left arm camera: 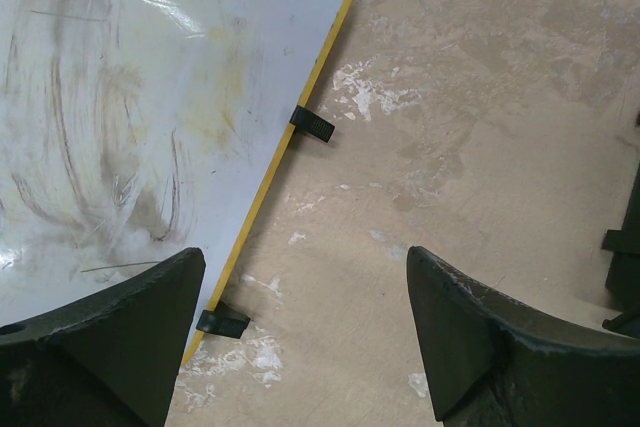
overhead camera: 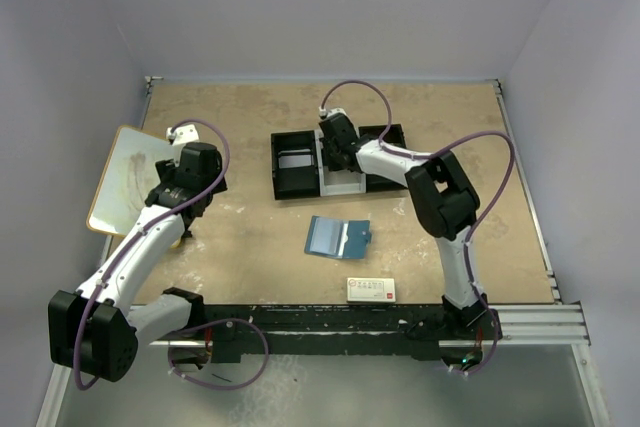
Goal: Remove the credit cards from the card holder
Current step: Adjust the credit card in the storage box.
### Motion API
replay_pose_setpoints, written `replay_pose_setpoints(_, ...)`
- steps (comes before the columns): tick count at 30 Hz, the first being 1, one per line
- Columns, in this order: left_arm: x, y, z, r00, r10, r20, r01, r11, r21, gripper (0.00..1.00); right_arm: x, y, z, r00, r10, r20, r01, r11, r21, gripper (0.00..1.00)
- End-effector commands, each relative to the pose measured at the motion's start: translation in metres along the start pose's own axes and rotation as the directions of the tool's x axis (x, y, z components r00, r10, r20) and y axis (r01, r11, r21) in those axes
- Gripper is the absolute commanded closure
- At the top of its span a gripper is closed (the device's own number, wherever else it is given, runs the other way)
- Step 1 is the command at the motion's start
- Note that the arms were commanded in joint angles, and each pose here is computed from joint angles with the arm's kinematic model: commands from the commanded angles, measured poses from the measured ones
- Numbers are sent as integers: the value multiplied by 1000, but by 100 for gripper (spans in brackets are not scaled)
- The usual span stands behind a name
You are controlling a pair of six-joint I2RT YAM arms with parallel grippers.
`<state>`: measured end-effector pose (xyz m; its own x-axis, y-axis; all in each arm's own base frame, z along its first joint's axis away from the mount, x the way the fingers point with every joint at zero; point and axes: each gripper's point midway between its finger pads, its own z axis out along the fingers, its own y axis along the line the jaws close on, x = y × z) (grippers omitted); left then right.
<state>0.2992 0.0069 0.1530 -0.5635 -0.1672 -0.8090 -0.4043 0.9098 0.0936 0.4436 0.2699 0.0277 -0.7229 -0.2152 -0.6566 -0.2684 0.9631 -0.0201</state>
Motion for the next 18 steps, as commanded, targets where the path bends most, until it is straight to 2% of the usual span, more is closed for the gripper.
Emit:
replay_pose_setpoints(1, -12, -3, -1, 999, -8, 36, 8, 1000, 13, 21, -6, -3, 3, 999, 24, 34, -27, 995, 98, 95)
replay_pose_setpoints(5, -12, -3, -1, 999, -9, 36, 8, 1000, 17, 21, -16, -8, -3, 993, 40, 107, -55, 988, 145, 94)
replay_pose_setpoints(12, -12, -4, -1, 999, -8, 34, 8, 1000, 20, 21, -24, -9, -4, 995, 19, 100, -36, 986, 164, 94)
replay_pose_setpoints(17, -12, -6, -1, 1000, -4, 30, 3, 999, 32, 21, -56, 1, -44, 984, 39, 174, -52, 996, 71, 90)
replay_pose_setpoints(18, -12, -6, 0, 1000, -4, 29, 3, 999, 33, 21, -64, 1, -57, 979, 50, 199, -63, 996, 59, 84)
